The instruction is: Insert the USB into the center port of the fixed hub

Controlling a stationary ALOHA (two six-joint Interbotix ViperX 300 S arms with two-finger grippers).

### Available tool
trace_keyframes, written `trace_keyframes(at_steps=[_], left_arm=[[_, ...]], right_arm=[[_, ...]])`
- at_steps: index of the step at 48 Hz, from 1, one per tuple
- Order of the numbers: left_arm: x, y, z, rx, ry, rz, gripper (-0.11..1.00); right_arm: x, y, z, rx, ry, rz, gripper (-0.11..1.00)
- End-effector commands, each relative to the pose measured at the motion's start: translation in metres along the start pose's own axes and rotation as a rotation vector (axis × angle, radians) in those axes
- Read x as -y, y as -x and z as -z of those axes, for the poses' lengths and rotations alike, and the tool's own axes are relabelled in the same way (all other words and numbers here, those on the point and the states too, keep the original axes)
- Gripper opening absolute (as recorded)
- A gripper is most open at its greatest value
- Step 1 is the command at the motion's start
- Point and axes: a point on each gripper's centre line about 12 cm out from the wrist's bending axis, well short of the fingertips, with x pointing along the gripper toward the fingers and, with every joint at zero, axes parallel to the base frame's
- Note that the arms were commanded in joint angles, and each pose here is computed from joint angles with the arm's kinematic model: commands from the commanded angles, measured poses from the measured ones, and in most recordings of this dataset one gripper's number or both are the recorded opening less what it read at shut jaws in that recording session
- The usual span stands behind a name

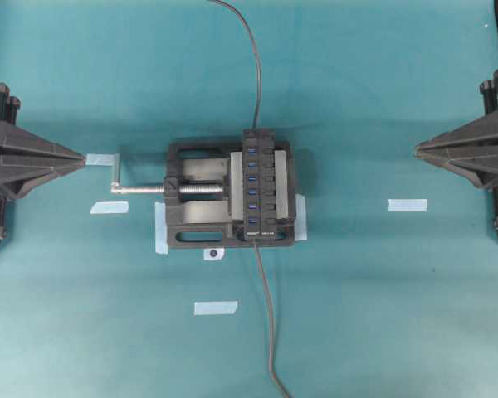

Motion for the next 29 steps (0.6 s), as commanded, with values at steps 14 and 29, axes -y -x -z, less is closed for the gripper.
trace_keyframes(at_steps=[14, 29], left_arm=[[0.006, -0.007, 0.013, -0.077, 0.131, 0.023, 0.00], [0.006, -0.014, 0.024, -0.227, 0.129, 0.013, 0.00]], right_arm=[[0.007, 0.006, 0.031, -0.256, -0.169, 0.057, 0.02], [0.020, 0.000, 0.047, -0.506, -0.173, 0.131, 0.02]])
